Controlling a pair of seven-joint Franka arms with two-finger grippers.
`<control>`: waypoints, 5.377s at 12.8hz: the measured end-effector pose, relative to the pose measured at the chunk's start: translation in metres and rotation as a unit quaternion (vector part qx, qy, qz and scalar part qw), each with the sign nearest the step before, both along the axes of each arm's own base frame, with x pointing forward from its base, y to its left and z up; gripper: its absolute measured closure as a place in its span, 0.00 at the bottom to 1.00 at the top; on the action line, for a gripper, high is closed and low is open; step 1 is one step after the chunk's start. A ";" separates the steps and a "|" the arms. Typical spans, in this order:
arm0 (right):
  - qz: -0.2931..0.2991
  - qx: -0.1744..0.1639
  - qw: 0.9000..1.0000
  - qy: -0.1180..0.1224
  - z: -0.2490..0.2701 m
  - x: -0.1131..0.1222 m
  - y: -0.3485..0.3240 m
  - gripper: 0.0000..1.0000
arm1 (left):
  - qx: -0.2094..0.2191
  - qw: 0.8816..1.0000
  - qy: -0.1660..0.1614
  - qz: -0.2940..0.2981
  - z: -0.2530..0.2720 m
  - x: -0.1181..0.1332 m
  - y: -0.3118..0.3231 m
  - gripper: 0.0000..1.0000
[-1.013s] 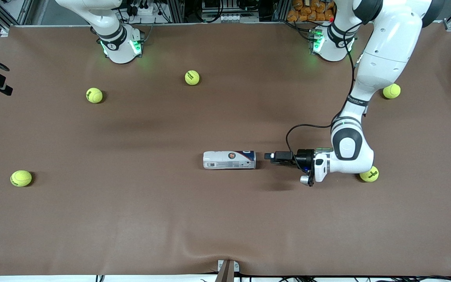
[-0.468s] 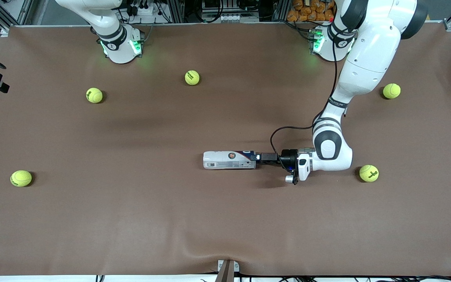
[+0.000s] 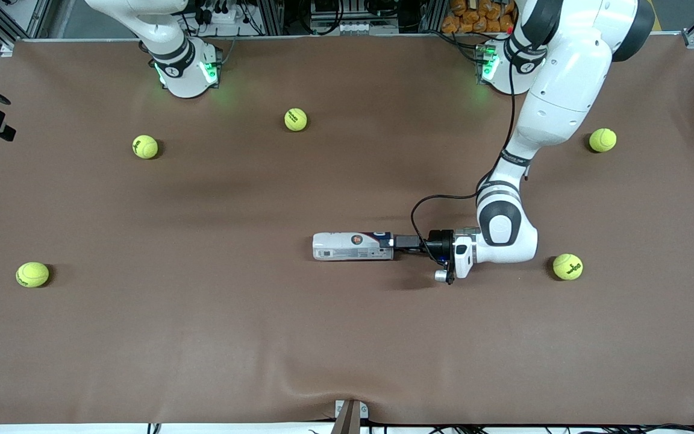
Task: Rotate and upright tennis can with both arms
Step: 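Move the left gripper toward the can's metal lid end, then close the left gripper on the can's lid end, then lift and rotate the can upright with the left gripper, then lower the upright can onto the table with the left gripper, then open the left gripper and lift it off the can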
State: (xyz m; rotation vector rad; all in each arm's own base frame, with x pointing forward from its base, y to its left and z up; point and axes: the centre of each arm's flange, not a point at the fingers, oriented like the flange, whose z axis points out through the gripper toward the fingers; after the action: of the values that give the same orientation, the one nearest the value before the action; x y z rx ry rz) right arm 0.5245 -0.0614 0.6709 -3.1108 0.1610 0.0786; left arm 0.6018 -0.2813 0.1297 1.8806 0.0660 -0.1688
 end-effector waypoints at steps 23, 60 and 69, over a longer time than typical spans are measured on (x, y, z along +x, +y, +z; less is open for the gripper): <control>0.013 -0.001 1.000 0.020 -0.006 -0.001 0.014 0.00 | 0.246 0.965 0.085 -0.039 0.226 0.001 -0.116 0.96; 0.016 -0.001 1.000 0.024 -0.008 0.001 0.018 0.00 | 0.566 0.812 -0.002 0.143 0.359 -0.072 -0.193 0.00; 0.017 -0.001 1.000 0.025 -0.010 0.002 0.018 0.00 | 0.584 0.808 -0.033 0.073 0.408 0.014 -0.013 0.00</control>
State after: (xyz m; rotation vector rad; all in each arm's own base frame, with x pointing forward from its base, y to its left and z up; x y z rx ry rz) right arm 0.5264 -0.0435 0.6609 -3.1154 0.1105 0.1575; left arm 0.6154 -0.2940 0.5376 3.1053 0.3269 0.0857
